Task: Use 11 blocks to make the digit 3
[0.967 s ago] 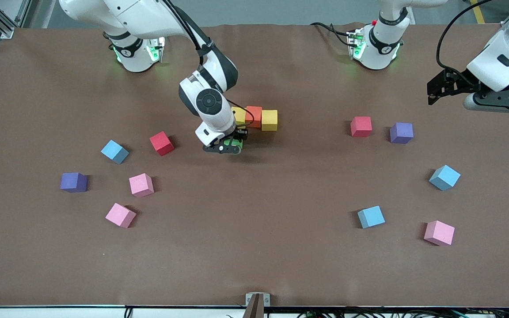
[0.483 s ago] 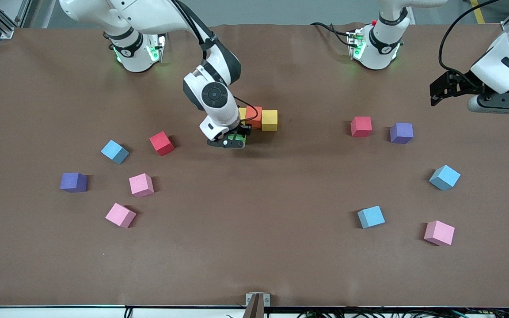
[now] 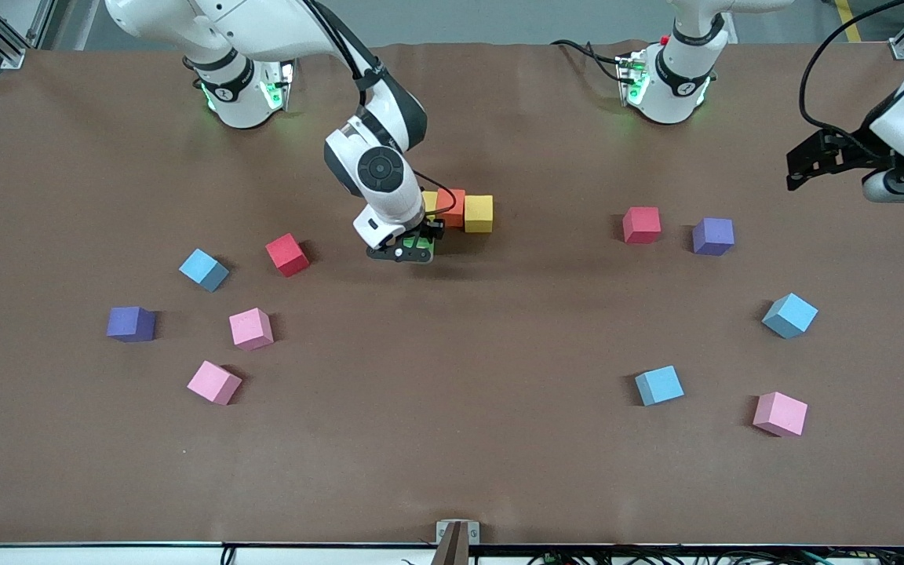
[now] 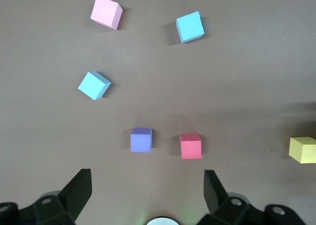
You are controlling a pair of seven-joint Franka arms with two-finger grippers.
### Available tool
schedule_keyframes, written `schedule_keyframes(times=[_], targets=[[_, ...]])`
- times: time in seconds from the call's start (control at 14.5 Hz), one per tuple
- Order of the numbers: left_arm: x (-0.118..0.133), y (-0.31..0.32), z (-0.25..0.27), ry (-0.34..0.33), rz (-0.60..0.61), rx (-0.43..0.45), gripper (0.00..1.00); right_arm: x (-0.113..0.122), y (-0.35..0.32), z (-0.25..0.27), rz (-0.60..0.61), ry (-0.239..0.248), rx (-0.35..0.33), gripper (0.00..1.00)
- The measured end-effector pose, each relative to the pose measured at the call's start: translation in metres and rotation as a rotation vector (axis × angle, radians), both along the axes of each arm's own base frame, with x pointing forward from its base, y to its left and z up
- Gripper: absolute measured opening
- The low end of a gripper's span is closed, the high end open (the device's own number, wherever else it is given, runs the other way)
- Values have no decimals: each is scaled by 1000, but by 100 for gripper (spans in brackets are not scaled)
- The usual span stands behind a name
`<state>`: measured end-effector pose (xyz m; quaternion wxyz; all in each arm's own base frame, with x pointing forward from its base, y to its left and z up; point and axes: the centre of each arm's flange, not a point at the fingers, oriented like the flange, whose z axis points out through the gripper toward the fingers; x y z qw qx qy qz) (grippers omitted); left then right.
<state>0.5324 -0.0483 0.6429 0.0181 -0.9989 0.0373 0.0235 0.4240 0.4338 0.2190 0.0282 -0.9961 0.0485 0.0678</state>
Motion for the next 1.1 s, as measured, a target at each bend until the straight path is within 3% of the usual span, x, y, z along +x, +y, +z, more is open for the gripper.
schedule_keyframes(times=[1.1], targets=[[0, 1, 1, -2, -10, -1, 100, -6, 6, -1, 12, -12, 9, 61]])
